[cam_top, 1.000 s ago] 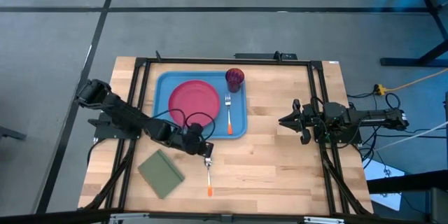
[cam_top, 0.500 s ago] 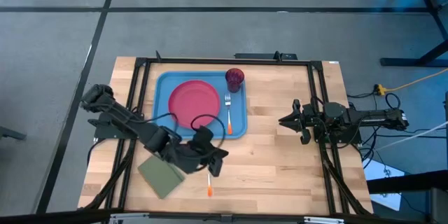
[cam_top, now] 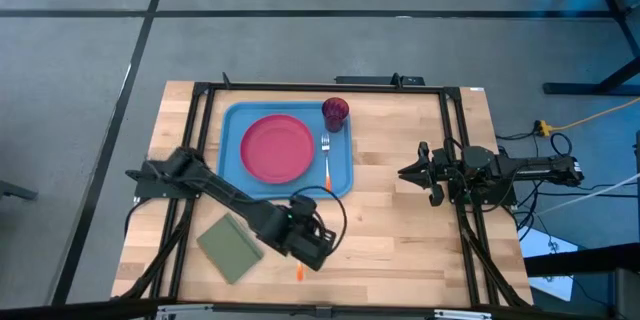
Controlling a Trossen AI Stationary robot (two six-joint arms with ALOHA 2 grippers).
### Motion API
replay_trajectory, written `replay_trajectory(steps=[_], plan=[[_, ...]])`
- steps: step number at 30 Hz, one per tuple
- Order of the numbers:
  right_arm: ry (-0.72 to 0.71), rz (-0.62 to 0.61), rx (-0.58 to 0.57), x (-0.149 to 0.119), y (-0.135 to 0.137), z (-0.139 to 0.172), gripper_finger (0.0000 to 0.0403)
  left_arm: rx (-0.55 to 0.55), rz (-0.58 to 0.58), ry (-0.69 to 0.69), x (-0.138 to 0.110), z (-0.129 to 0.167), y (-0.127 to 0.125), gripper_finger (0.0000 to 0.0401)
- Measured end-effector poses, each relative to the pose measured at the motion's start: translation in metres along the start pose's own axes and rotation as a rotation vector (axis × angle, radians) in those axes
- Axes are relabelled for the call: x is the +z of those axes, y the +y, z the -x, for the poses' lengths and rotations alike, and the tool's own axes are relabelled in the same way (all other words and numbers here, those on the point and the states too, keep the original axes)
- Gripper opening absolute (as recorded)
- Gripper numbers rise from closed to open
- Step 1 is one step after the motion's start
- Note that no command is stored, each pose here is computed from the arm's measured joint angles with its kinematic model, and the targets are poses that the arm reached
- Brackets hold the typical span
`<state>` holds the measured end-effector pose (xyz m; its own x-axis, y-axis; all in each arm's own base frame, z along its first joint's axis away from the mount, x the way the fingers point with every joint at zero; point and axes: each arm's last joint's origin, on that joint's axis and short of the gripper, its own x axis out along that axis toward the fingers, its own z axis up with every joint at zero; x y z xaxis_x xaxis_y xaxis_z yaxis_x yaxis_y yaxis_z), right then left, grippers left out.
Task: Pick and place plate/cup/fork/spoon on tray
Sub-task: Put the orange spoon into the blue tray beside the pink plate
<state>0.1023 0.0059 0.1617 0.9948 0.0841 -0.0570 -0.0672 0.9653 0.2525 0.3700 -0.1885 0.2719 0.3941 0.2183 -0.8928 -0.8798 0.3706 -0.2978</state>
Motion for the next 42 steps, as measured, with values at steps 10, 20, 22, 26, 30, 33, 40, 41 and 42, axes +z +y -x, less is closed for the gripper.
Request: replay_trajectory(steps=[10, 20, 22, 26, 30, 33, 40, 41, 42], plan=[[0.0, 0.0, 0.0, 0.0, 0.0, 0.0, 0.0065, 0.114, 0.061, -0.009, -0.022, -0.054, -0.003, 0.0], [0.0, 0.0, 0.0, 0.0, 0.0, 0.0, 0.0065, 0.173, 0.034, -0.024, -0.027, -0.073, -0.001, 0.0], [0.0, 0.0, 0.0, 0.0, 0.0, 0.0, 0.0065, 0.172, 0.034, -0.032, -0.026, -0.073, 0.0, 0.0], [0.0, 0.0, 0.0, 0.0, 0.0, 0.0, 0.0065, 0.165, 0.025, -0.063, -0.028, -0.072, 0.0, 0.0003], [0.0, 0.0, 0.0, 0.0, 0.0, 0.0, 0.0065, 0.149, 0.022, -0.085, -0.029, -0.071, -0.001, 0.0013], [0.0, 0.0, 0.0, 0.0, 0.0, 0.0, 0.0065, 0.147, 0.02, -0.084, -0.03, -0.071, -0.001, 0.002], [0.0, 0.0, 0.0, 0.0, 0.0, 0.0, 0.0065, 0.134, 0.079, -0.048, -0.034, -0.07, -0.003, 0.0023], [0.0, 0.0, 0.0, 0.0, 0.0, 0.0, 0.0065, 0.135, 0.082, -0.044, -0.035, -0.07, -0.002, 0.0021], [0.0, 0.0, 0.0, 0.0, 0.0, 0.0, 0.0065, 0.135, 0.083, -0.037, -0.037, -0.069, -0.002, 0.002]])
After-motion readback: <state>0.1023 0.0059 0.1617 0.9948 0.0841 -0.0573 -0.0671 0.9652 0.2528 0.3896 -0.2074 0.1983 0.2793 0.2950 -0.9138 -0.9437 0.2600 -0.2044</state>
